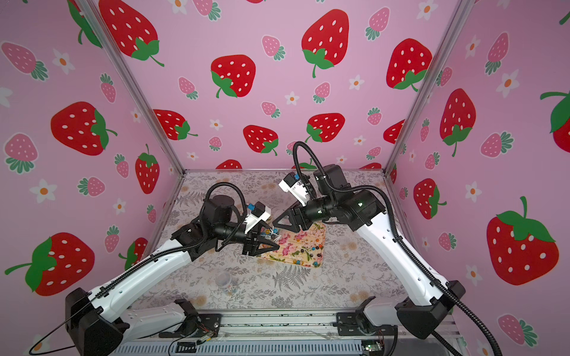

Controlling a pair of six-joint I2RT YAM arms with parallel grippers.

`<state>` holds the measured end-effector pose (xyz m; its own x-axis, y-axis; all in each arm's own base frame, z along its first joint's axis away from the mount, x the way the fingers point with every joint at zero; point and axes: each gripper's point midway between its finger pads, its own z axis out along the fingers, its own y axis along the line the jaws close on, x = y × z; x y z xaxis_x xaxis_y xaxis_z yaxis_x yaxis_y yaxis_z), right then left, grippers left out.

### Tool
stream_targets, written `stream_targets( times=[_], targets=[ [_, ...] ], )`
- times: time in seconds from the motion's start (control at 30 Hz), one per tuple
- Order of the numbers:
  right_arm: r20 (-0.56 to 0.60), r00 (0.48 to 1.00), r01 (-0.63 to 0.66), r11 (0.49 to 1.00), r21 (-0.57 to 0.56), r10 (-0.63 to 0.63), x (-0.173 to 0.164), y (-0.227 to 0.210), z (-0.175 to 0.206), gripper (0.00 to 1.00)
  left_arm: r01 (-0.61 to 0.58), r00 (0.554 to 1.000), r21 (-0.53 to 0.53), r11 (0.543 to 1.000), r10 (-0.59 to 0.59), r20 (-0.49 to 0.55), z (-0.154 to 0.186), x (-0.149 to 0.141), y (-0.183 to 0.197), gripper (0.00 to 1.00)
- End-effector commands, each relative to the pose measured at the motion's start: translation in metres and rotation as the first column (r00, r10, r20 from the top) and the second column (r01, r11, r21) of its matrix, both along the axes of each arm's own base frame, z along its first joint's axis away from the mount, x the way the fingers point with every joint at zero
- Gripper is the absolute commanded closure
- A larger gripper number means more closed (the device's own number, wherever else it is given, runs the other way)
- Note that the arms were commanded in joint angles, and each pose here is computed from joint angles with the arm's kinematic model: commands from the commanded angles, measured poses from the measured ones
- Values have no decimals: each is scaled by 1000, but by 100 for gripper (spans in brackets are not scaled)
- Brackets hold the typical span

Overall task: Pour the candies out of the jar
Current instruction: Pick up the jar from the center of the board.

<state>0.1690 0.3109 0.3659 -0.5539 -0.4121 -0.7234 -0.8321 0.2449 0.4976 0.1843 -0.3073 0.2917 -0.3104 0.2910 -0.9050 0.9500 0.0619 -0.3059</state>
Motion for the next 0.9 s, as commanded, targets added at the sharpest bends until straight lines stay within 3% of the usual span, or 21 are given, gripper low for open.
stream_targets(
  times=[0.0,0.13,0.27,0.37,0.6,0.87],
  targets=[
    [49,999,3,999,32,-5,1,2,10,56,-19,999,-36,999,20,41,17,3,-2,55],
    [50,999,6,999,36,-7,2,3,10,53,-46,998,-42,998,48,49,18,6,-1,56],
    [67,996,56,998,43,-58,7,-1,14,24,-104,992,-57,993,108,62,17,13,1,56],
    [95,981,161,982,100,-171,18,-7,24,14,-152,985,-76,985,158,75,16,17,4,56],
    [60,930,336,905,262,-363,41,-12,45,13,-204,974,-96,974,212,82,14,23,7,56],
    [26,930,343,891,296,-367,47,5,43,12,-226,968,-108,968,235,91,16,24,5,56]
  ],
)
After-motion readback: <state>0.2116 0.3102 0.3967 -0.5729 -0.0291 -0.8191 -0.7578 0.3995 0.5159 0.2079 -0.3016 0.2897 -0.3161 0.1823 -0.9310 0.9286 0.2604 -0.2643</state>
